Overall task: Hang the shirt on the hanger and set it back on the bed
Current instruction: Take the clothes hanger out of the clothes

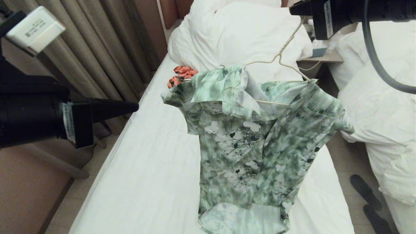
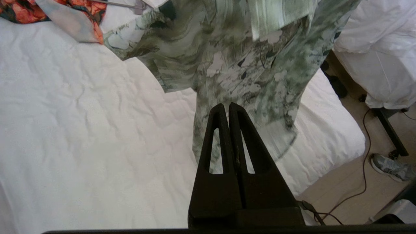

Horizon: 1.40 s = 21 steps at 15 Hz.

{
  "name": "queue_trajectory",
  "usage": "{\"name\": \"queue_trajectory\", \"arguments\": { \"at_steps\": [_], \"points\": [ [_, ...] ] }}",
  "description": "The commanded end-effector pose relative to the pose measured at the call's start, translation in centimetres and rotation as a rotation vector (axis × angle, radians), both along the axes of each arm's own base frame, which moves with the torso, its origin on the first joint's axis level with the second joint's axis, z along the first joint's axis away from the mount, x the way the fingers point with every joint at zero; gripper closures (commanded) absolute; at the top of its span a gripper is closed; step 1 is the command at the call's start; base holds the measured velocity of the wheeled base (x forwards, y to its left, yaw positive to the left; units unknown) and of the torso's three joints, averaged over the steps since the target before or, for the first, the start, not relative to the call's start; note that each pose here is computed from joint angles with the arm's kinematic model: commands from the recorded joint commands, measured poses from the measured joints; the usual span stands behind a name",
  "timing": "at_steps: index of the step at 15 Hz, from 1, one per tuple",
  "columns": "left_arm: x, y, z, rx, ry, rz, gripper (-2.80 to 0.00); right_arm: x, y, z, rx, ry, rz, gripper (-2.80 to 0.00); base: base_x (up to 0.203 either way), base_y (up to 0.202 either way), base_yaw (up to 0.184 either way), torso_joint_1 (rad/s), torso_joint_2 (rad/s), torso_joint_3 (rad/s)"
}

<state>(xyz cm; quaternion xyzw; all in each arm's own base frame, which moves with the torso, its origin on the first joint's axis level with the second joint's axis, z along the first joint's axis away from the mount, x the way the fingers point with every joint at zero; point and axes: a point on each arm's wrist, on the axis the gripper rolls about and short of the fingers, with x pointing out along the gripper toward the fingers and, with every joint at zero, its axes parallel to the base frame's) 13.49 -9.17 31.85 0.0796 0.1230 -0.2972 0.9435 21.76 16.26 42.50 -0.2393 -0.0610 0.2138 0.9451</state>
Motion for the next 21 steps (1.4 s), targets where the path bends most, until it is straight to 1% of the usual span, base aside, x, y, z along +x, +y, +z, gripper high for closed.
{"name": "queue_trajectory", "arguments": {
  "at_steps": [1, 4, 5, 6, 8, 9, 10, 11, 13, 15, 16, 17, 19, 20, 21],
  "points": [
    [0.2, -0.1, -0.1, 0.006, 0.008, -0.001, 0.00, -0.4, -0.4, 0.3, 0.005, -0.011, -0.001, 0.00, 0.000, 0.000, 0.000, 0.147, -0.33, -0.178],
    [0.8, -0.6, -0.8, 0.023, 0.034, -0.004, 0.00, -0.9, -1.0, 1.0, 0.029, -0.041, -0.008, 0.00, 0.000, 0.000, 0.000, 0.107, -0.25, -0.141],
    [1.3, -0.9, -1.2, 0.033, 0.052, -0.006, 0.00, -0.9, -1.3, 1.2, 0.037, -0.044, -0.019, 0.00, 0.000, 0.000, 0.000, 0.000, 0.00, 0.000],
    [2.1, -1.5, -1.7, 0.037, 0.074, -0.017, 0.00, -0.9, -1.5, 1.2, 0.059, -0.035, -0.011, 0.00, 0.000, 0.000, 0.000, 0.000, 0.00, 0.000],
    [3.1, -2.1, -2.6, -0.008, 0.053, -0.066, 0.00, -0.6, -1.8, 0.9, 0.107, 0.016, 0.004, 0.00, 0.000, 0.000, 0.000, 0.000, 0.00, 0.000],
    [3.6, -2.2, -3.2, -0.052, 0.017, -0.117, 0.00, -0.7, -1.9, 0.4, 0.100, 0.072, 0.007, 0.00, 0.000, 0.000, 0.000, 0.000, 0.00, 0.000],
    [4.1, -2.2, -3.8, -0.101, -0.030, -0.183, 0.00, -0.7, -1.9, 0.2, 0.129, 0.115, 0.012, 0.00, 0.000, 0.000, 0.000, 0.000, 0.00, 0.000],
    [4.4, -2.0, -4.1, -0.140, -0.071, -0.237, 0.00, -0.5, -2.0, 0.1, 0.165, 0.140, 0.023, 0.00, 0.000, 0.000, 0.000, 0.000, 0.00, 0.000],
    [5.2, -1.9, -5.4, -0.192, -0.118, -0.315, 0.00, 0.2, -2.7, 0.0, 0.208, 0.172, 0.060, 0.00, 0.000, 0.000, 0.000, 0.000, 0.00, 0.000],
    [7.1, -1.9, -6.7, -0.213, -0.152, -0.327, 0.00, 0.2, -3.0, 0.1, 0.218, 0.180, 0.071, 0.00, 0.000, 0.000, 0.000, 0.000, 0.00, 0.000],
    [8.0, -2.1, -6.8, -0.238, -0.190, -0.326, 0.00, 0.2, -2.9, 0.0, 0.215, 0.185, 0.072, 0.00, 0.000, 0.000, 0.000, 0.000, 0.00, 0.000],
    [8.0, -2.2, -6.6, -0.276, -0.200, -0.329, 0.00, 0.3, -2.9, -0.1, 0.213, 0.186, 0.072, 0.00, 0.000, 0.000, 0.000, 0.000, 0.00, 0.000],
    [6.0, -3.8, -5.8, -0.328, -0.183, -0.383, 0.00, 0.3, -2.7, -0.2, 0.211, 0.193, 0.079, 0.00, 0.000, 0.000, 0.000, 0.000, 0.00, 0.000],
    [5.4, -4.7, -5.9, -0.338, -0.171, -0.383, 0.00, 0.2, -2.6, -0.2, 0.209, 0.196, 0.090, 0.00, 0.000, 0.000, 0.000, 0.000, 0.00, 0.000],
    [5.4, -5.6, -6.3, -0.338, -0.150, -0.357, 0.00, -0.2, -2.0, -0.3, 0.204, 0.204, 0.122, 0.00, 0.000, 0.000, 0.000, 0.000, 0.00, 0.000]
  ]
}}
